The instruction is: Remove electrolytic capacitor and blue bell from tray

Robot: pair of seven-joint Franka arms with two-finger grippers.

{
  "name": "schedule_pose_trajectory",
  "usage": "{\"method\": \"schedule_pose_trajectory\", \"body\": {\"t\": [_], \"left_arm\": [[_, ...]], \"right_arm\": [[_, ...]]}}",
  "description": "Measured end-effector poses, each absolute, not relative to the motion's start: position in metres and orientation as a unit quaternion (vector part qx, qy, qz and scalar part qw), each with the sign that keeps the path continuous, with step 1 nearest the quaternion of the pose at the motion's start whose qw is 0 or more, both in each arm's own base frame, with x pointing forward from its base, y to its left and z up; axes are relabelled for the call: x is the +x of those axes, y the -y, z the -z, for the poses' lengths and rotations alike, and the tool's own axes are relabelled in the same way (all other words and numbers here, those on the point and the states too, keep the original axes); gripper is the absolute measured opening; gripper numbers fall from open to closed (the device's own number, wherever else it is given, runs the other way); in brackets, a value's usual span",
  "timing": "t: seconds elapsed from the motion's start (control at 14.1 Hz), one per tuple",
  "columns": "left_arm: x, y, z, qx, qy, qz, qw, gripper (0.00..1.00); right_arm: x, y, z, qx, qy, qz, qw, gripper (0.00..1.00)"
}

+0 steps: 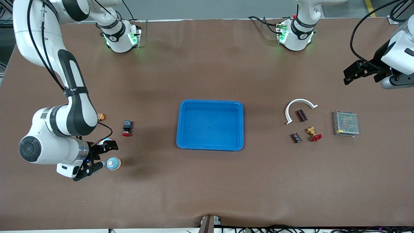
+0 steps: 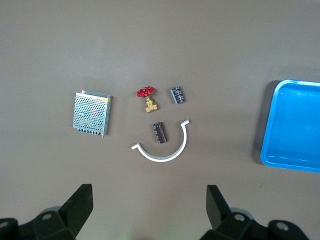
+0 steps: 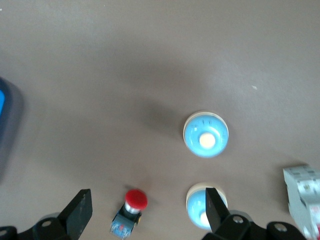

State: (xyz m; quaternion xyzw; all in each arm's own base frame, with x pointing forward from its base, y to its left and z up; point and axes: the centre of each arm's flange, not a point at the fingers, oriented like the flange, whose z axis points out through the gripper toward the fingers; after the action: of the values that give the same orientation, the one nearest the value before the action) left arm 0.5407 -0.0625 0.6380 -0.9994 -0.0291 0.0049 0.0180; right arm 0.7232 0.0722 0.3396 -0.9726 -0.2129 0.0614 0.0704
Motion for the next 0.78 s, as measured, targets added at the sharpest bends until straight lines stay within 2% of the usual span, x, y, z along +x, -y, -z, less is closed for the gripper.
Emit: {"method": "schedule_pose_trajectory", "body": {"t": [0.14,0.28,0.78], "left_arm": [[0.542,0.062,-0.636,-0.999,0.03,-0.007,0.018,1.0],[0.545,0.061,-0.631,-0.999,0.031,-0.012,0.019,1.0],[0.547,0.062,-0.629,-0.999,0.03,-0.013,0.018,1.0]], "right_arm": [[0.72,-0.073,-0.373,-0.979,0.185,-0.056,0.065,1.0],[0.704,-0.077,-0.412,-0.982,0.16,-0.077,0.061,1.0],[0.623,-0.089,-0.56,-0.985,0.121,-0.117,0.028,1.0]]}}
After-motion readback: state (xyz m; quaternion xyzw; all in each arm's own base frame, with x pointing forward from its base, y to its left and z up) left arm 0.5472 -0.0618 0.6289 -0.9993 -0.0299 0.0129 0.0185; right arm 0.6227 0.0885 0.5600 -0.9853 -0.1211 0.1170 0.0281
